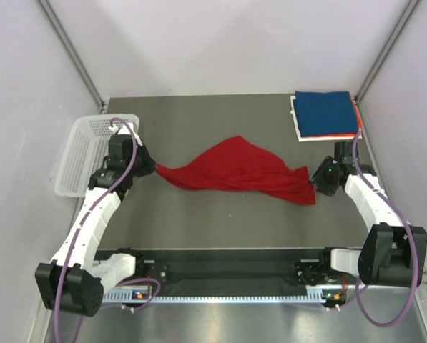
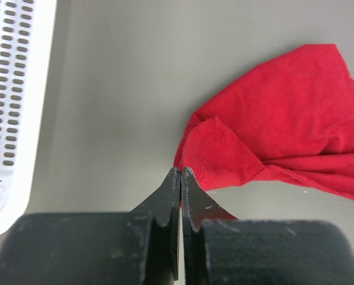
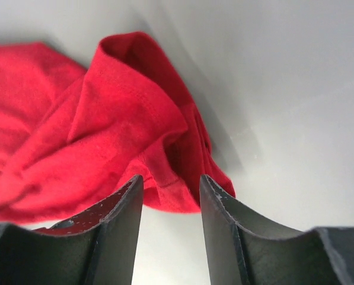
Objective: Fold and stack the t-shirts
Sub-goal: Flatten the tshirt out
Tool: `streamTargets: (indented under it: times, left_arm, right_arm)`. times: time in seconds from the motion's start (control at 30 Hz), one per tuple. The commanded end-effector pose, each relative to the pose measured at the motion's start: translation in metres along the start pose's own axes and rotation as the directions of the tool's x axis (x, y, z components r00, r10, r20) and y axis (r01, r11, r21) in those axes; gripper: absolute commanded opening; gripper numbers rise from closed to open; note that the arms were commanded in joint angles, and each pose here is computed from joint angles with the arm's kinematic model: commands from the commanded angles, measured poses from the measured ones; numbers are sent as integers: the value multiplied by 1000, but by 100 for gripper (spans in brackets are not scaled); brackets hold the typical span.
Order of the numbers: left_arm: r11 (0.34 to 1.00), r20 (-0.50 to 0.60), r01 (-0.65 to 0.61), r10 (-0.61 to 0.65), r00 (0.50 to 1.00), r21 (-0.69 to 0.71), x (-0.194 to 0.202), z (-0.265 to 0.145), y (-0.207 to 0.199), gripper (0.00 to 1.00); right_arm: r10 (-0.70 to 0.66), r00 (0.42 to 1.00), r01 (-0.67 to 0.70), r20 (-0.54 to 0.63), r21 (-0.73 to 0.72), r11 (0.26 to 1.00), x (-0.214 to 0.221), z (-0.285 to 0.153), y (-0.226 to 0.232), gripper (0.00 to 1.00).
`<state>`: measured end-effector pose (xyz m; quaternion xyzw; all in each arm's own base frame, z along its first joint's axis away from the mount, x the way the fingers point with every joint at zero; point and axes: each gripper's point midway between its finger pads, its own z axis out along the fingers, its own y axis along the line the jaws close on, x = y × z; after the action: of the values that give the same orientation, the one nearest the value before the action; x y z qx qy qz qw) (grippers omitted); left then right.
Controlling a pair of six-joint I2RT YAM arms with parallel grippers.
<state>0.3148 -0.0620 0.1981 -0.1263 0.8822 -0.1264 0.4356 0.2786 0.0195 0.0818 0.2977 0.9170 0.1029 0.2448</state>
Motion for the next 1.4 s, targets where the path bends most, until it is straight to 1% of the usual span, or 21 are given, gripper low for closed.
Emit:
streamTargets:
  times: [0.0,0.13,0.23,0.3,0.53,0.73,0.83,0.97,1.03,1.13,1.23,1.27,1.37]
  left_arm:
    - [998,64,11,-15,998,66,-20,-5,-15,0]
    - [997,71,12,-17,997,74,-20,-6,-16,0]
    - [996,69,15,-21,997,87,-19,-6,-18,0]
    - [996,66,16,-22,998,89,-18,-5,-18,0]
    - [995,66,19,-25,997,100,-17,-3,-19,0]
    - [995,62,16,-22,998,102,-15,-2,-19,0]
    - [995,65,15,-22,998,104,-16,-1,-20,0]
    - [995,61,13,-19,998,102,-14,0,-19,0]
    - [995,57,12,-17,998,100,-13,0,-18,0]
    - [995,57,11,-17,998,101,-13,0,-18,0]
    - [995,59,13,-19,998,102,-13,-1,-18,0]
    - [994,58,15,-22,998,106,-12,-2,-19,0]
    - [994,61,19,-26,998,111,-12,-3,-19,0]
  right_arm:
    - [161,987,-161,12,74,984,-6,-15,1,43]
    - [270,963,-267,-13,103,958,-1,-19,3,42]
    - [351,936,-348,-7,111,931,-1,-21,7,43]
    - [379,925,-377,13,140,916,-2,-20,3,43]
    - [472,881,-459,-27,189,868,8,-1,6,44]
    - [508,861,-488,-38,223,844,10,12,5,43]
    - [522,852,-499,-36,242,832,11,18,3,40]
    - [502,864,-474,-43,268,839,12,23,0,36]
    - [484,874,-456,-44,268,849,10,21,-1,37]
    - [487,873,-463,-37,250,850,6,8,5,40]
    - [509,861,-483,-21,279,830,-1,-6,6,43]
    - [517,856,-484,-30,306,820,3,-10,4,44]
    - [528,848,-486,-49,324,812,-2,-9,10,43]
